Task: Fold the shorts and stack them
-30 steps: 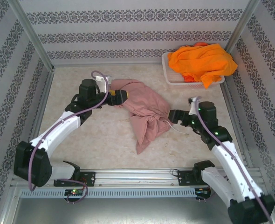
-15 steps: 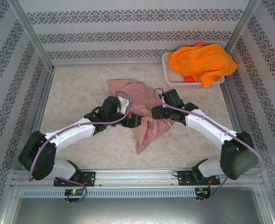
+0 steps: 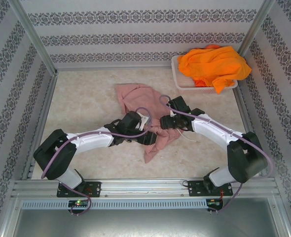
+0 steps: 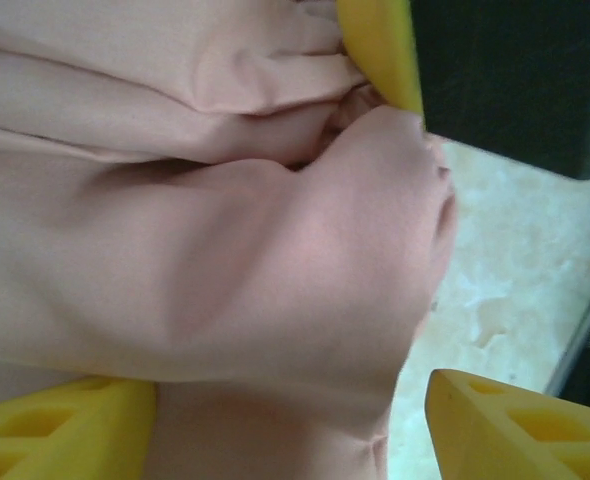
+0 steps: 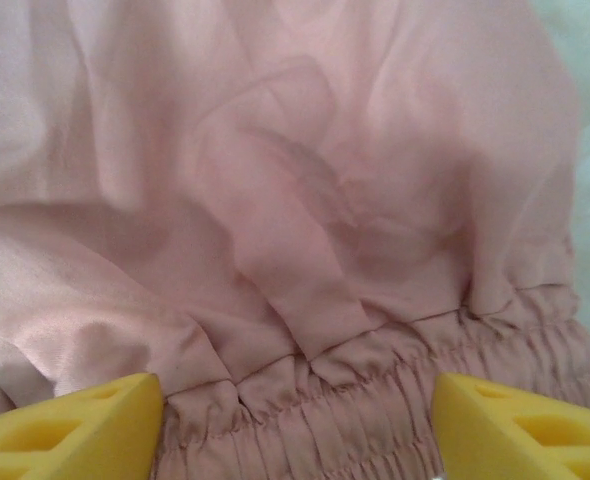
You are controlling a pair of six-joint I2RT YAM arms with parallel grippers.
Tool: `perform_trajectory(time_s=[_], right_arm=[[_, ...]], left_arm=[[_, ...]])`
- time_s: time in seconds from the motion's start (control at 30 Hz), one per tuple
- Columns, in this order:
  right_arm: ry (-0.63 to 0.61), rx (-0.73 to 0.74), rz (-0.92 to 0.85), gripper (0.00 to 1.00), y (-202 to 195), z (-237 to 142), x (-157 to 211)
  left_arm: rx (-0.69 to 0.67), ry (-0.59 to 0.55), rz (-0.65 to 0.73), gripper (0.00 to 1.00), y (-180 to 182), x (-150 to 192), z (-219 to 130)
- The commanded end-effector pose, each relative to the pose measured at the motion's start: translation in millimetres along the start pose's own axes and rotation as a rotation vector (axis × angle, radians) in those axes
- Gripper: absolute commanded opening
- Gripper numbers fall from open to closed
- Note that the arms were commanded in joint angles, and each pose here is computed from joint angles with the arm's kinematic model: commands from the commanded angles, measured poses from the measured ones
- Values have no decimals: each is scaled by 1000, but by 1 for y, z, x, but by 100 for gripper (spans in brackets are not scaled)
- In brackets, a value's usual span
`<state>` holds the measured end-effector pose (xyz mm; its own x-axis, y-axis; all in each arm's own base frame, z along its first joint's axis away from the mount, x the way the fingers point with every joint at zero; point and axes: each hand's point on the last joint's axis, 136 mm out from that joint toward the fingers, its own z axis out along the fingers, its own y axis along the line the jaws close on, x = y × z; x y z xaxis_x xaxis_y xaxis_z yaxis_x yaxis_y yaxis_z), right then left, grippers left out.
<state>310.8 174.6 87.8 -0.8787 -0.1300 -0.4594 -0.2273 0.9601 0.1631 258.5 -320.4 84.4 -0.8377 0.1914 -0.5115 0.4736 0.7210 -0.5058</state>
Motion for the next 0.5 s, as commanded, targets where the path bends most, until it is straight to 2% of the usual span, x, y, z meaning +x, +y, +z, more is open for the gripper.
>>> perform_trajectory(time_s=[0.0, 0.1, 0.17, 0.27, 0.33, 0.4, 0.47], right_arm=[[78, -46, 10, 64, 10, 12, 18], [115, -43, 22, 56, 9, 20, 25], [133, -43, 31, 46, 10, 24, 28], [141, -41, 53, 27, 9, 27, 29], [124, -45, 79, 14, 8, 24, 25], [87, -52, 107, 7, 6, 16, 15], [31, -49, 136, 0, 0, 3, 2]], left_arm=[[-121, 36, -2, 63, 18, 11, 9], [-183, 28, -17, 52, 30, 12, 11], [-199, 17, -29, 44, 34, 12, 11], [-192, 3, -44, 27, 35, 12, 13], [-189, -13, -49, 15, 34, 10, 11], [-211, -38, -40, 2, 37, 5, 4], [-243, -70, -36, 0, 42, -3, -9]])
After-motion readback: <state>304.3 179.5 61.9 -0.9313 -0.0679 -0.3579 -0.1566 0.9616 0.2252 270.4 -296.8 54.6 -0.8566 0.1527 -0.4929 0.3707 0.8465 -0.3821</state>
